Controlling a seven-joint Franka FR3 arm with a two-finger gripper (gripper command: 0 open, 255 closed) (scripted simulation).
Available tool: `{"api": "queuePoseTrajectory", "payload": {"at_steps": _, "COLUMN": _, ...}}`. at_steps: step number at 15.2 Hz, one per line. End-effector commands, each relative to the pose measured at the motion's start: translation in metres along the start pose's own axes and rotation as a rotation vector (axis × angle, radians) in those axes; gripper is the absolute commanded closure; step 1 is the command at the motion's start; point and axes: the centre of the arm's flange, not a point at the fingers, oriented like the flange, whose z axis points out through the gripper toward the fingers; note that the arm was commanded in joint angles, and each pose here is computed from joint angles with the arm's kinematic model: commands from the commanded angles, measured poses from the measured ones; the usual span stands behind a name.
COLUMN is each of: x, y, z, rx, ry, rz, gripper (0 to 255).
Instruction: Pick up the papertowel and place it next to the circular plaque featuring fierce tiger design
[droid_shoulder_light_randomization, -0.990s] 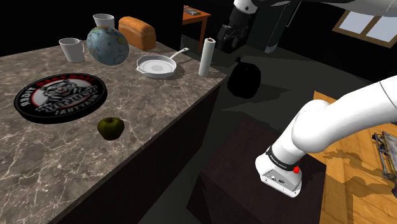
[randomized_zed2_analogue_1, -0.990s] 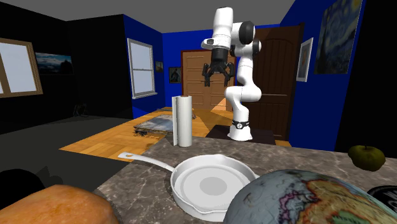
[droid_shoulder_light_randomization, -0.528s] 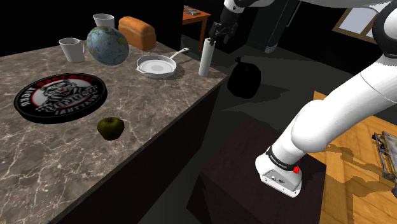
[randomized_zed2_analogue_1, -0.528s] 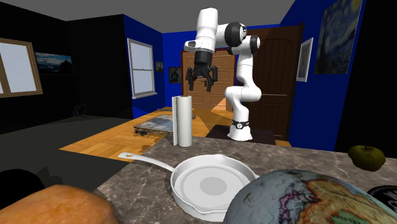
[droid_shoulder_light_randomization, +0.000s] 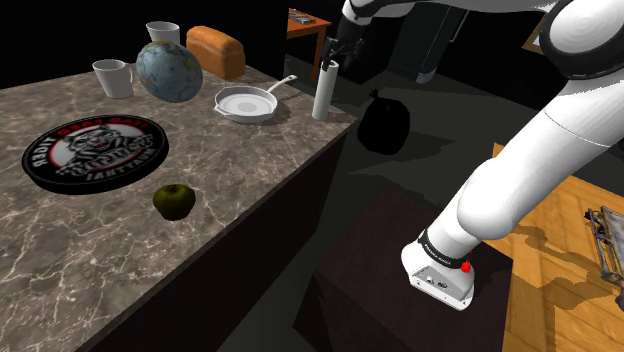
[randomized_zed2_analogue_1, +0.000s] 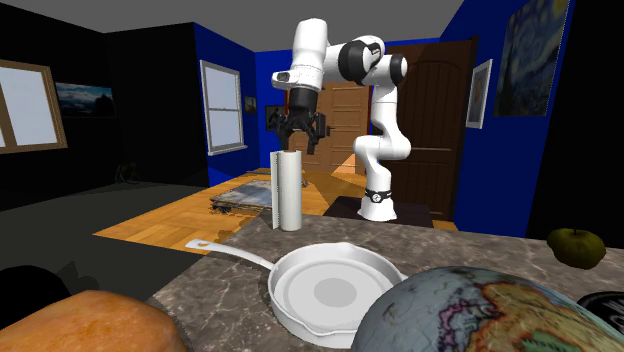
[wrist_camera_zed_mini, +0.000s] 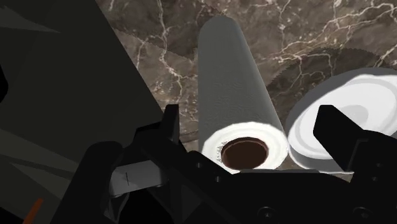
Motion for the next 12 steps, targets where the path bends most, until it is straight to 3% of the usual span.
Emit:
{"api": "queuePoseTrajectory", "payload": {"at_steps": 1, "x": 0.0, "y": 0.0, "z": 0.011, "rx": 0.0, "ry": 0.001, "rz": 0.0, "gripper": 0}}
{"api": "queuePoseTrajectory", "payload": {"at_steps": 3, "x": 0.0, "y": 0.0, "z": 0.024, "rx": 0.0, "ry": 0.001, "rz": 0.0, "gripper": 0}}
{"api": "queuePoseTrajectory", "payload": {"at_steps": 11, "x": 0.0, "y": 0.0, "z": 0.024, "rx": 0.0, "ry": 0.001, "rz": 0.0, "gripper": 0}}
{"api": "queuePoseTrajectory", "payload": {"at_steps": 12, "x": 0.0, "y": 0.0, "z": 0.024, "rx": 0.0, "ry": 0.001, "rz": 0.0, "gripper": 255}}
